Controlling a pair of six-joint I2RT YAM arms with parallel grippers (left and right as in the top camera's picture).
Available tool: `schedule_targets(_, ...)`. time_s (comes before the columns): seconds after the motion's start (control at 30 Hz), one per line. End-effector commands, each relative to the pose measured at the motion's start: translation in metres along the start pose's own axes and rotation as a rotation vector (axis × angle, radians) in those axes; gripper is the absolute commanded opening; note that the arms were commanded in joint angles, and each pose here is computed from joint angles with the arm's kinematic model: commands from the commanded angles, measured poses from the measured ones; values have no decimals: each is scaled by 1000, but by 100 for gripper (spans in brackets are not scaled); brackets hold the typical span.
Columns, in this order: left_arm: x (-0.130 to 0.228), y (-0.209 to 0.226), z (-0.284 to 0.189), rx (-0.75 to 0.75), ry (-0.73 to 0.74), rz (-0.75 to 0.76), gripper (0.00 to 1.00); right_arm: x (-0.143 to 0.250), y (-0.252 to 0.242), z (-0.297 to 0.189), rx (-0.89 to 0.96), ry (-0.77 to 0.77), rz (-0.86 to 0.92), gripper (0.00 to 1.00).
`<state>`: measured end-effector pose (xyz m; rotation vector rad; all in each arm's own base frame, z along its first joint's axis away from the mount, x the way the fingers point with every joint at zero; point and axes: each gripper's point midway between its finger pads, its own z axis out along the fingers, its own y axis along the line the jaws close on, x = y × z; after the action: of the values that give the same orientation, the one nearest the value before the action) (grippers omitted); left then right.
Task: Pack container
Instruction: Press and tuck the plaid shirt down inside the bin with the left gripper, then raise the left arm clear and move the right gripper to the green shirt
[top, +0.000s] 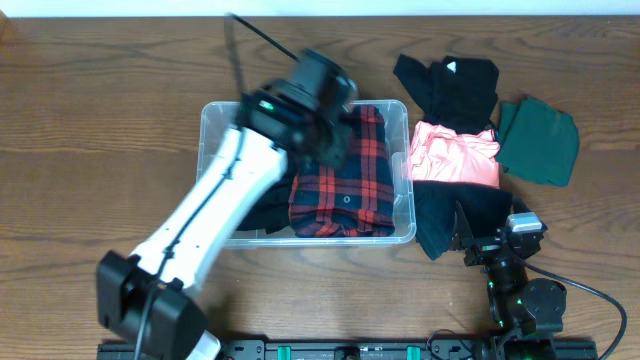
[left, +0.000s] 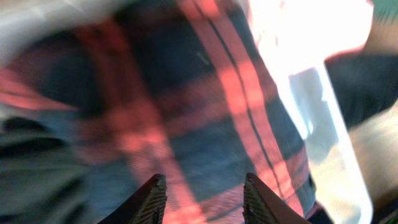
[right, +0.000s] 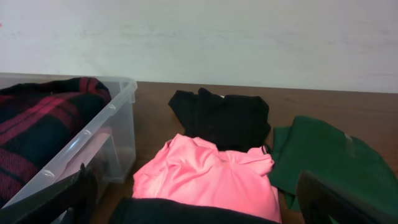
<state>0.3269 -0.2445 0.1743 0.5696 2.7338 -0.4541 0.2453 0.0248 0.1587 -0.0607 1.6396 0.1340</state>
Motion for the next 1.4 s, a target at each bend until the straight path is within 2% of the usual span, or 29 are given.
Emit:
schedule_targets(0.0, 31, 3, 38, -75, 114, 55, 41, 1, -1, 0, 5, 4, 13, 99)
schedule_targets(0.17, 65, 4, 105, -80, 210, 79, 42, 1, -1, 0, 5, 4, 13, 99)
schedule_targets(0.33, 92, 20, 144, -118, 315, -11, 42, 1, -1, 0, 5, 4, 13, 99)
schedule_targets(0.47, 79, 24, 133, -118, 288, -34, 42, 1, -1, 0, 5, 4, 13, 99)
schedule_targets(0.57, 52, 21, 99, -110, 233, -54, 42, 1, -1, 0, 5, 4, 13, 99)
schedule_targets(0.8, -9, 5, 7, -65, -24, -32, 52, 1, -1, 0, 5, 4, 13, 99)
schedule_targets(0.9, -14, 21, -10, -145, -73, -41, 54, 1, -1, 0, 5, 4, 13, 99)
schedule_targets(1.07, -7, 51, -3, -255, -46, -71, 57, 1, -1, 0, 5, 4, 13, 99)
schedule_targets(1.37, 13, 103, 67, -311, 101, -156, 59, 0, 0, 0, -2, 0, 14, 99)
